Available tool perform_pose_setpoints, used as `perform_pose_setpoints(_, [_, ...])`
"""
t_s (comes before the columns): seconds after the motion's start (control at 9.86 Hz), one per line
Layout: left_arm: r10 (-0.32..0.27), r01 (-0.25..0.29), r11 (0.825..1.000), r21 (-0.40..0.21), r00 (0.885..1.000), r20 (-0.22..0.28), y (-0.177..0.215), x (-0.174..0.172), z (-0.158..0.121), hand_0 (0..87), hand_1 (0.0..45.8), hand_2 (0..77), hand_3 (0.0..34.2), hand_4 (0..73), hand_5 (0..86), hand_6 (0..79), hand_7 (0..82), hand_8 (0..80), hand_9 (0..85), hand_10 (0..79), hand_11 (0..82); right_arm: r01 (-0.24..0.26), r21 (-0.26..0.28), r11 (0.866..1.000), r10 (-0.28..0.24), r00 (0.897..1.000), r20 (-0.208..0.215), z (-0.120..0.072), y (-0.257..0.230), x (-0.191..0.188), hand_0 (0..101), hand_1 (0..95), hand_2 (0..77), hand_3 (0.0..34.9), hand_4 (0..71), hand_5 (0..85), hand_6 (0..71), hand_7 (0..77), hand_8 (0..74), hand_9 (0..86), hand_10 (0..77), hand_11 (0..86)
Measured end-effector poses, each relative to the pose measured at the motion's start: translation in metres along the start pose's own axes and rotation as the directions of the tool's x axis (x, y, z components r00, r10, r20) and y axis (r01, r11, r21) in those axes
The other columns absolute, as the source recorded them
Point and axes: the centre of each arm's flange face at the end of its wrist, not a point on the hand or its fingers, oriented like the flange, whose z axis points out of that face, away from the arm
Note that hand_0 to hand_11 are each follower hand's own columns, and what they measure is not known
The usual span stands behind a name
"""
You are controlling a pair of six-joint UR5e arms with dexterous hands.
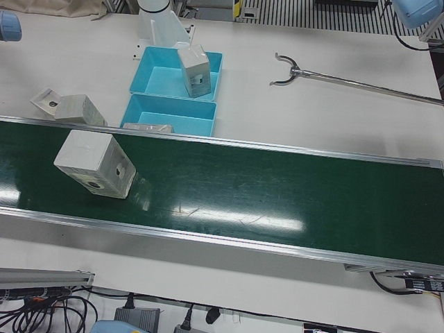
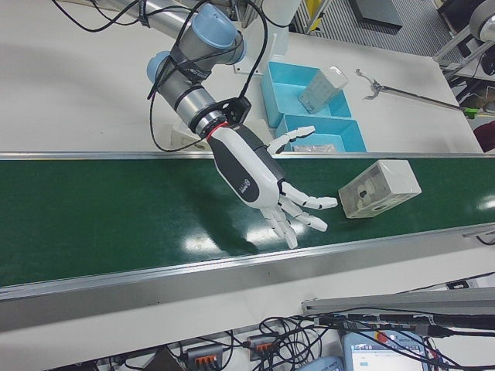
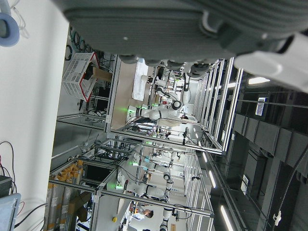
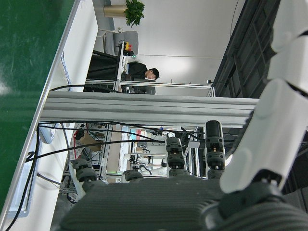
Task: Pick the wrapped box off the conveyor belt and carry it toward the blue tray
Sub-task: 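Move the right hand toward the white wrapped box on the belt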
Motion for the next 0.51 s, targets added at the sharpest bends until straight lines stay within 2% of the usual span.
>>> perform_pose_setpoints(0.51, [0.0, 0.0, 1.0, 0.0, 1.0, 0.0, 0.0, 0.0, 0.0, 0.0, 0.0, 0.5, 0.0, 0.0, 0.5, 0.0, 0.5, 0.5, 0.0, 0.5, 0.0, -0.003, 0.006, 1.0, 0.003, 1.0, -0.014, -0.0003, -0.0024, 0.0101, 40, 8.2, 14.7, 29.9, 11.5, 22.4, 0.5, 10.9, 0.0, 1.1, 4.9, 7.6])
